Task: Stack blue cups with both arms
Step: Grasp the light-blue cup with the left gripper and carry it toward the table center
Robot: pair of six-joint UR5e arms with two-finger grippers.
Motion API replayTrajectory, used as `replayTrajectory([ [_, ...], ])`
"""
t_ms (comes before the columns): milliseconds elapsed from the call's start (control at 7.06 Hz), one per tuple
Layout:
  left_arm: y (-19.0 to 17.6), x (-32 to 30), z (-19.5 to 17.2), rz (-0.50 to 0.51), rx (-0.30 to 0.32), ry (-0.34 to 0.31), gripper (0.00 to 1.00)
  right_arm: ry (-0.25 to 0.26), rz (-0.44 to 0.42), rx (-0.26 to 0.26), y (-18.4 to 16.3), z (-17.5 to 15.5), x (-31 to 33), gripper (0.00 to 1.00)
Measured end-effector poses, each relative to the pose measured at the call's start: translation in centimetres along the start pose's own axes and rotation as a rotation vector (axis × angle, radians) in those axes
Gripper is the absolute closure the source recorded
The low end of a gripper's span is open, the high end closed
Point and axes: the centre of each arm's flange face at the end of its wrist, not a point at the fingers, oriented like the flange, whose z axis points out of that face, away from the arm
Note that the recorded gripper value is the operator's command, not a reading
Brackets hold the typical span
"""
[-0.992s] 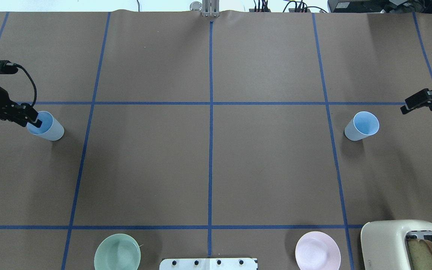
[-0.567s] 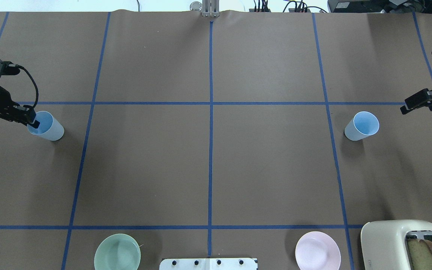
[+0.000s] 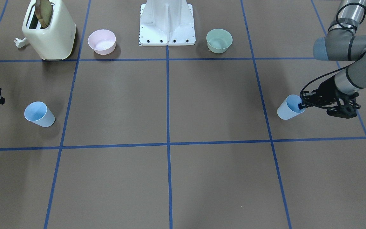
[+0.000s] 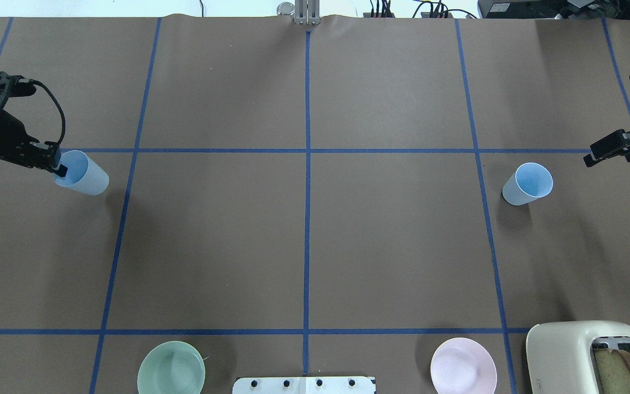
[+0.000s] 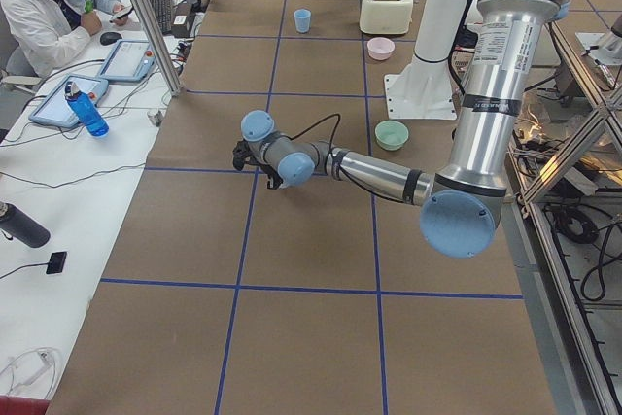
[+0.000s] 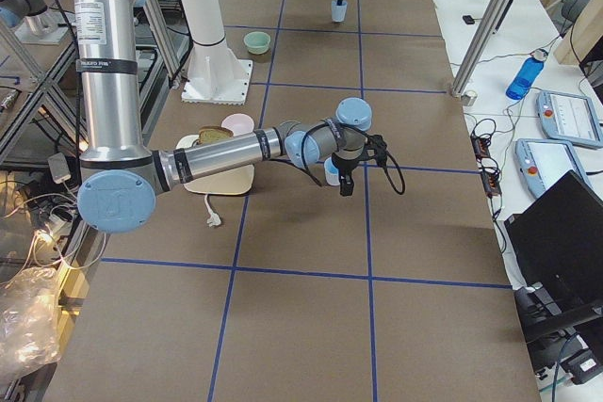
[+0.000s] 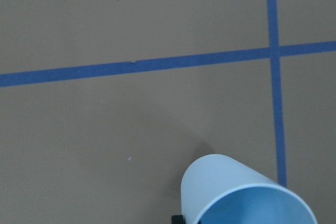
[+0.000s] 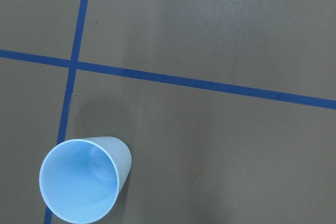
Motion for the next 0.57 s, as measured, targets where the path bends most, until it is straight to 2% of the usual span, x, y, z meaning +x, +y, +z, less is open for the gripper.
replayTrajectory([
  [283,-2.4,7.5,-2.7,-0.107,0.013,0.019,1.00,0.001,-0.002,-0.007,0.1,0.3,-0.1,0.04],
  [567,-2.9,16.7,-1.7,-0.168,-0.005,0.011,1.00,0.016,-0.016,-0.019,0.2,1.3,-0.8,0.06],
])
